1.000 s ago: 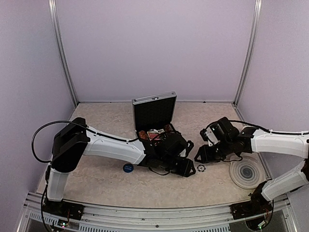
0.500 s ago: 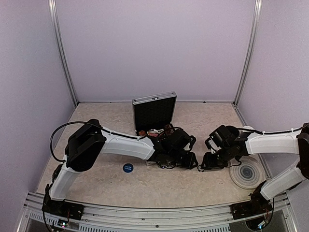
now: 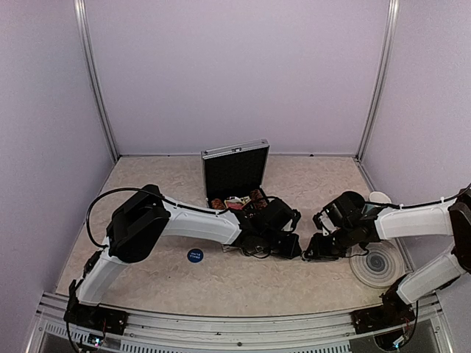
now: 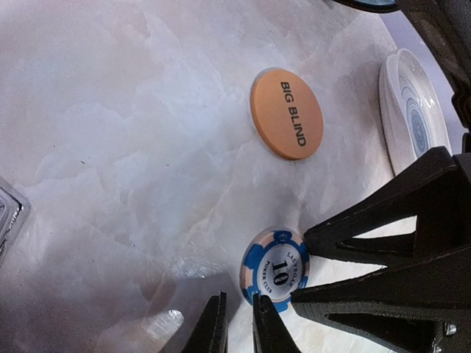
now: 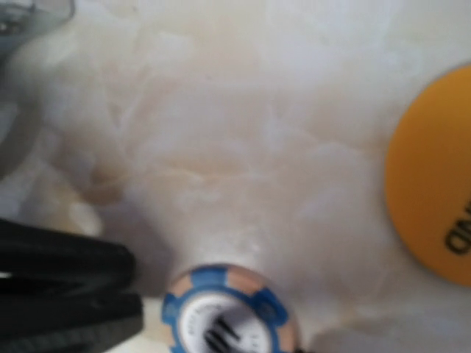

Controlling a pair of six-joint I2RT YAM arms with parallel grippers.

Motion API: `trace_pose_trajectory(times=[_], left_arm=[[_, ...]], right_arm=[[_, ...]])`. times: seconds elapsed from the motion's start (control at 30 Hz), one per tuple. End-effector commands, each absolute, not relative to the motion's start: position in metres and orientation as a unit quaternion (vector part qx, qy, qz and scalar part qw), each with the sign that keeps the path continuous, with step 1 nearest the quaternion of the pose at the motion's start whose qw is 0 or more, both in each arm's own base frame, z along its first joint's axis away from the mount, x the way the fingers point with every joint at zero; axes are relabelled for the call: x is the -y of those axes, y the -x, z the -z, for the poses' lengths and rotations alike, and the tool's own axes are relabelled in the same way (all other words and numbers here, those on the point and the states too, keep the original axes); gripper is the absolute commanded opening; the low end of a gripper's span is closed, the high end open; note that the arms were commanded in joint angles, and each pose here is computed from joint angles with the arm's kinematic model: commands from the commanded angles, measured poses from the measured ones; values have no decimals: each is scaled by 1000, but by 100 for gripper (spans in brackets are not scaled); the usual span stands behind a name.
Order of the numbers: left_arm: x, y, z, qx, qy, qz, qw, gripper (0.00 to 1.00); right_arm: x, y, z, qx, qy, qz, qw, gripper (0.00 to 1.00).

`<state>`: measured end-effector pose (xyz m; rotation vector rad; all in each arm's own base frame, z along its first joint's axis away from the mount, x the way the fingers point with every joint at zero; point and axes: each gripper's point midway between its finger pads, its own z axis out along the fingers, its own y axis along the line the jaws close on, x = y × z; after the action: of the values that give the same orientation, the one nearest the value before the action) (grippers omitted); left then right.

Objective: Pack up texas hold em set

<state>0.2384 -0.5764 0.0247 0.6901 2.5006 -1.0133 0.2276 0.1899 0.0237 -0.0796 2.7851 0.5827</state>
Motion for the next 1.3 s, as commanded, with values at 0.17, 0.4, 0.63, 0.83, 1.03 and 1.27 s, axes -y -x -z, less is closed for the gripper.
trace_pose_trajectory(times=[0.17,0.4,0.63,0.83,1.03,1.27], left_arm=[[575,-228,1,-890,-256,346,149,11],[574,-219,11,-892,-259,345,136,8],[573,-215,15,-893,-259,344,127,6],[571,-216,14,-895,-255,342,128,6],[565,-216,17,-901,-248,333,124,0],[559,-211,25,-899,-233,356,105,0]], right_arm=[[-199,-218,-16,-962,15,-245,122,32],[-209,-220,-35,-945,10,-294,144,32],[-220,-232,-86,-906,17,-367,212,33],[-201,-234,-77,-925,-4,-317,211,34],[-182,-218,-53,-944,-35,-276,174,34],[-175,-204,-26,-949,-54,-273,145,34]])
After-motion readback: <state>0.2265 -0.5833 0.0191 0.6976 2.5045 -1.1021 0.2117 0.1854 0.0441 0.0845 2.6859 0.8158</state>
